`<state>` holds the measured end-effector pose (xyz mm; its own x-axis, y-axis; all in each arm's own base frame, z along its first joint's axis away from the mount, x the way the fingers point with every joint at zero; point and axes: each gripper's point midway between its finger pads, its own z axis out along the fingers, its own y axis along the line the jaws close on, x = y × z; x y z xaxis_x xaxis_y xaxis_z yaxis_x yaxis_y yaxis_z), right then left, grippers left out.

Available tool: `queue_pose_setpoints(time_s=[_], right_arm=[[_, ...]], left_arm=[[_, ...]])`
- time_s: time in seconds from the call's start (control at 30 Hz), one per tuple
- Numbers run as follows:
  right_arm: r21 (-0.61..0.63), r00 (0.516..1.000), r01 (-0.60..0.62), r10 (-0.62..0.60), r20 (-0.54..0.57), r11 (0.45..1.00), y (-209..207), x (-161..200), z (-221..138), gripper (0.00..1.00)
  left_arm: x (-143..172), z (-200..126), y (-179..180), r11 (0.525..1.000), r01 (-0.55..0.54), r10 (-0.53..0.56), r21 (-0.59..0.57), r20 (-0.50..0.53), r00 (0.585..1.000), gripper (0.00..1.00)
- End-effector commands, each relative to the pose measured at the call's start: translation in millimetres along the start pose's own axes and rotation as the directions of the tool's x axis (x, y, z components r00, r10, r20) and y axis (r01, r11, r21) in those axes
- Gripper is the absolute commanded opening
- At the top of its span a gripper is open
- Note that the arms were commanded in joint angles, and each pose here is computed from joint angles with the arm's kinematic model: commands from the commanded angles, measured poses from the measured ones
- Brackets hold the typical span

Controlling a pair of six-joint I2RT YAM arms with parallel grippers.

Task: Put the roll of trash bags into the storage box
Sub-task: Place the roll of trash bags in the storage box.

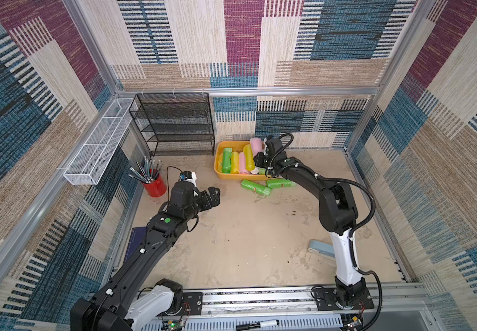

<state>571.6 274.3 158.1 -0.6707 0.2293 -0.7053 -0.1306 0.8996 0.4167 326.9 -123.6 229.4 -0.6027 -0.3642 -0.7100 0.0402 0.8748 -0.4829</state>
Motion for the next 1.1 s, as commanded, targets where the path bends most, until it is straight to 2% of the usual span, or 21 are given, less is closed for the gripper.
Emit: queue_pose_setpoints(time_s=[0.0, 0.13, 0.23, 0.4, 0.43, 0.67, 0.93, 1.07], right_arm=[[0.043, 1.000, -0.014, 0.015, -0.011, 0.999, -7, 0, 4, 0.23], [0.072, 1.000, 0.010, -0.009, -0.027, 0.997, -14, 6, 6, 0.44], [0.100, 1.000, 0.022, -0.020, -0.022, 0.995, -17, 3, 0, 0.64], [0.042, 0.999, 0.051, -0.051, 0.004, 0.998, 0, -14, -21, 0.90], [0.034, 0.998, 0.060, -0.061, 0.010, 0.998, 3, -17, -25, 0.99], [0.088, 0.980, 0.187, -0.192, 0.054, 0.978, 1, -19, -59, 0.99], [0.050, 0.947, 0.320, -0.318, -0.047, 0.946, -7, 17, -82, 0.99], [0.036, 0.913, 0.401, -0.396, -0.093, 0.915, -16, 38, -87, 0.99]], left_arm=[[-13, 1, -1, 1.000, 0.016, -0.016, 0.003, 0.046, 0.999, 0.98], [-6, 14, 5, 0.999, 0.038, -0.038, 0.001, 0.011, 0.999, 0.98], [-6, 14, 4, 0.999, 0.032, -0.032, -0.006, -0.008, 0.999, 0.98], [-11, 14, 1, 0.999, 0.031, -0.031, 0.015, 0.011, 0.999, 0.98], [-10, 16, 2, 0.999, 0.033, -0.034, 0.016, 0.009, 0.999, 0.98], [-7, 19, 10, 0.999, 0.051, -0.051, -0.001, 0.002, 0.999, 0.98], [-8, 18, 9, 0.998, 0.056, -0.056, 0.007, 0.001, 0.998, 0.98], [-6, 20, 7, 0.998, 0.058, -0.058, 0.024, -0.008, 0.998, 0.98]])
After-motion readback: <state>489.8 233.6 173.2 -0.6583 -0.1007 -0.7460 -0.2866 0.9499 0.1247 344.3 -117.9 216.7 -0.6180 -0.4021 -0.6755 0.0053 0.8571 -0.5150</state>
